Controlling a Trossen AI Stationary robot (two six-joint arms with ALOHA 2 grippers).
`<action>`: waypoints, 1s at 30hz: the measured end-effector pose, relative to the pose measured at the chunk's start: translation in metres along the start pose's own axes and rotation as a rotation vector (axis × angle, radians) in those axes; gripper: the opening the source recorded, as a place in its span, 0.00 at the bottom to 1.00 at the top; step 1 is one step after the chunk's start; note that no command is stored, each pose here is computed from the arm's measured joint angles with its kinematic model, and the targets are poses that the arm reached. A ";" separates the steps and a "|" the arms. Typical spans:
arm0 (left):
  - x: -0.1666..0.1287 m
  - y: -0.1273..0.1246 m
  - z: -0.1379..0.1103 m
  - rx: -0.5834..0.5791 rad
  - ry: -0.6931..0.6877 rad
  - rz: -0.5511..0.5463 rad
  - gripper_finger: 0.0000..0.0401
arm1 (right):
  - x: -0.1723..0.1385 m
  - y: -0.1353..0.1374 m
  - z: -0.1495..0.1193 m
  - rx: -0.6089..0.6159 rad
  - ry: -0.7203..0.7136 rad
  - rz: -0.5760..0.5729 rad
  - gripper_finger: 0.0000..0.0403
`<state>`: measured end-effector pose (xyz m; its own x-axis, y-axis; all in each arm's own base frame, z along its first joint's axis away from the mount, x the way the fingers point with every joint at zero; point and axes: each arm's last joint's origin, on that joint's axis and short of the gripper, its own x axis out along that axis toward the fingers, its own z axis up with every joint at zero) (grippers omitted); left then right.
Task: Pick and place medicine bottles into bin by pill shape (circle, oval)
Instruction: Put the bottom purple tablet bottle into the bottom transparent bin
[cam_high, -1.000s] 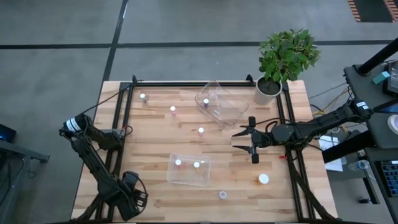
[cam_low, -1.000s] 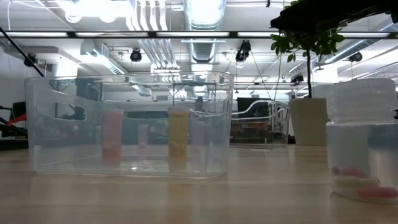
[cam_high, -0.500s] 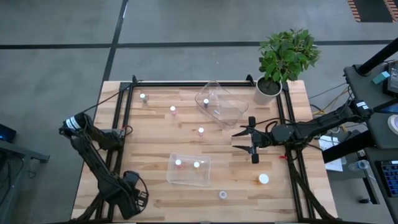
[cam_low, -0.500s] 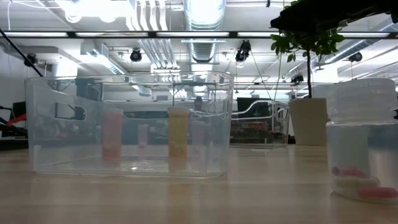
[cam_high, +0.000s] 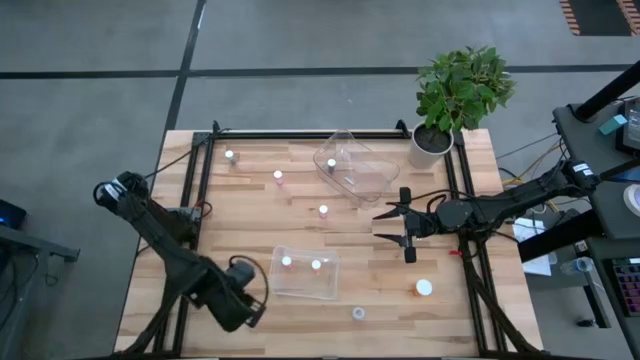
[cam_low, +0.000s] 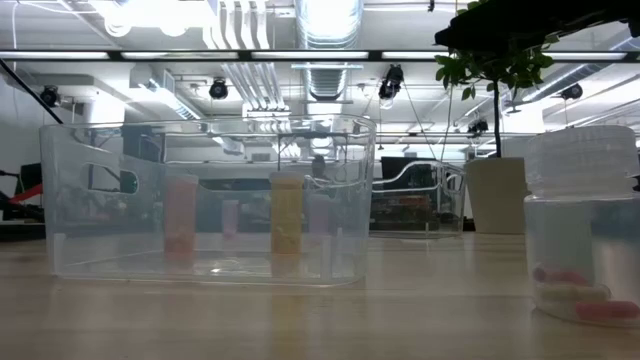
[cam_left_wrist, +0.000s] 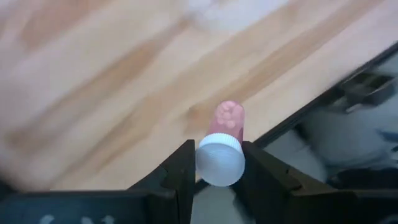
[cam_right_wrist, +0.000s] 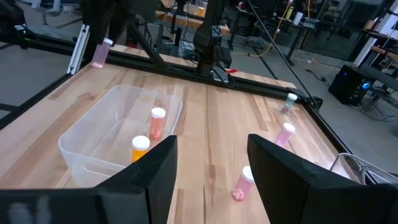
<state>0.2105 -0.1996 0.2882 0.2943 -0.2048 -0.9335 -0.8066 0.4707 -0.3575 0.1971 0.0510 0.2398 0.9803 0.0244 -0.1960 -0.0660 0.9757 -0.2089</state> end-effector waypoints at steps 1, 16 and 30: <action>-0.003 -0.005 0.005 0.017 -0.032 -0.022 0.24 | 0.000 0.000 0.000 0.000 0.000 0.000 0.46; 0.006 -0.034 0.086 0.245 -0.284 0.034 0.24 | 0.000 0.000 0.000 -0.006 0.000 0.000 0.46; 0.048 -0.072 0.118 0.514 -0.107 0.331 0.23 | 0.000 0.000 0.000 -0.011 0.002 -0.004 0.46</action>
<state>0.3430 -0.1417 0.2663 0.1421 0.0975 -0.9850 -0.5216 0.8532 0.0091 0.1971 0.0508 0.2396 0.9801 0.0203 -0.1973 -0.0646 0.9732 -0.2205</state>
